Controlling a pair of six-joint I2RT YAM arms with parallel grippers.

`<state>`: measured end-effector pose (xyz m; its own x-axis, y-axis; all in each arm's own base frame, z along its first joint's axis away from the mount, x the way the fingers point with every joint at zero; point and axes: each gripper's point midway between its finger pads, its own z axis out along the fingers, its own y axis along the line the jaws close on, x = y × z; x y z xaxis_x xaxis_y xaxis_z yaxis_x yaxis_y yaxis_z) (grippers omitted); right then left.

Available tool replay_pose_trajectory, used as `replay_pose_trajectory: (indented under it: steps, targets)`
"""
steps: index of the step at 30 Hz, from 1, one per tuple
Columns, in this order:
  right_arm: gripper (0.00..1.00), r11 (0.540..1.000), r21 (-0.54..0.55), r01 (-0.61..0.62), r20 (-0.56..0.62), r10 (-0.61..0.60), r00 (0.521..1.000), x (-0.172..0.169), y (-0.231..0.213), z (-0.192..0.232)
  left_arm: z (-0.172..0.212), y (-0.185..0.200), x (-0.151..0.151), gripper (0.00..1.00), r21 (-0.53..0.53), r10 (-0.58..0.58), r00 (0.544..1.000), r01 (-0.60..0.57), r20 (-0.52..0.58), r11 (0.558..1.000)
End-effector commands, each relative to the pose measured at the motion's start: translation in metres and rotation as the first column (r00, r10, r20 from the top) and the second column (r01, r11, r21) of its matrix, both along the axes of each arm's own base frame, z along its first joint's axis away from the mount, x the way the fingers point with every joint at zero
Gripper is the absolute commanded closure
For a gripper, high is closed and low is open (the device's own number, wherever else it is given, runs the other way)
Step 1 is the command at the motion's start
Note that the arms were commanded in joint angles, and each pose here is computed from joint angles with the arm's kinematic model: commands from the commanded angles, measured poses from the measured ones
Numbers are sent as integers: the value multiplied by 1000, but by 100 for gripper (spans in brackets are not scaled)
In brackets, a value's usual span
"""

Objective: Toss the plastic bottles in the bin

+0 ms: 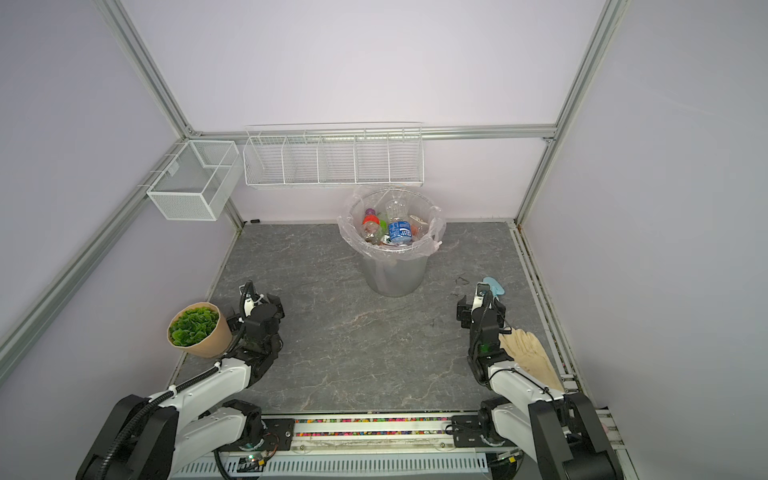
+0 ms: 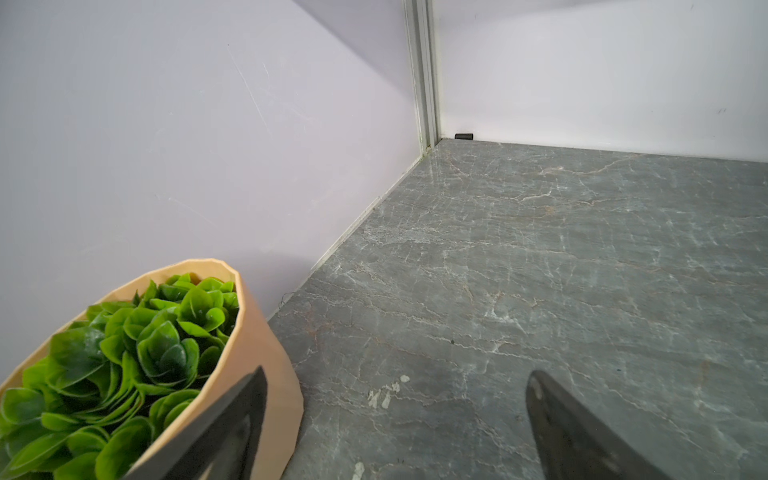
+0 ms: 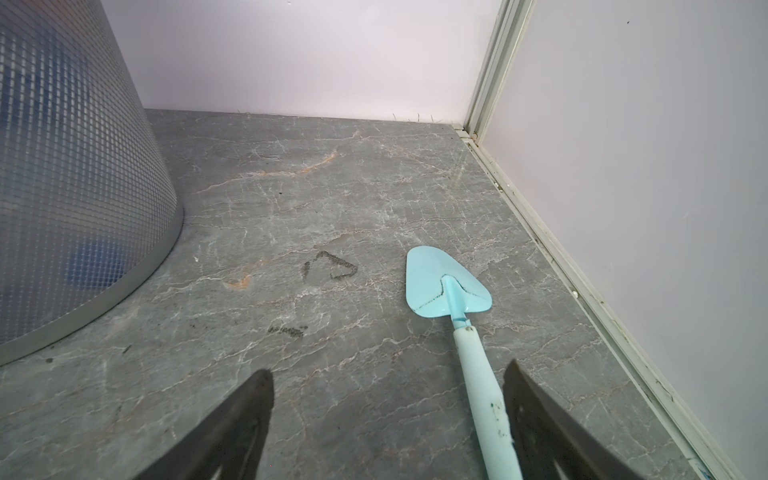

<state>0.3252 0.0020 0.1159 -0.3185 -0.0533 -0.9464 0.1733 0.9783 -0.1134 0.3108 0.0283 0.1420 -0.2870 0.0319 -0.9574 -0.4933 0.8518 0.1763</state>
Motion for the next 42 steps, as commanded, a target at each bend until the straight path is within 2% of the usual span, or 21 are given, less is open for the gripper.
replay_pose_trajectory:
  steps: [1, 13, 22, 29, 33, 36, 42]
  targets:
    - [11, 1000, -5, -16, 61, 17, 998, 12, 3, 18, 15, 0, 9, 4, -2, 4, 999, -4, 48, 1000]
    - [11, 999, -18, -36, 62, 37, 997, 24, 9, 16, 19, 7, 7, 4, -20, 21, 996, -20, 85, 1000]
    - [11, 1000, -24, 6, 127, -3, 992, 17, 0, 22, 20, 20, 7, 4, -52, 50, 992, -44, 118, 998]
    - [11, 999, -46, -20, 170, 28, 985, 16, 3, 24, 22, 30, 2, 4, -71, 74, 984, -63, 164, 995]
    - [11, 999, -44, 10, 197, -1, 980, 12, -7, 27, 21, 32, -5, 5, -75, 68, 978, -54, 199, 996]
    - [11, 999, -46, 19, 211, -9, 978, 10, -9, 27, 17, 28, -7, 5, -69, 31, 979, -18, 201, 997]
    - [11, 997, -60, 42, 260, -25, 965, 7, -14, 25, 17, 29, -8, 6, -69, 34, 978, -20, 205, 997]
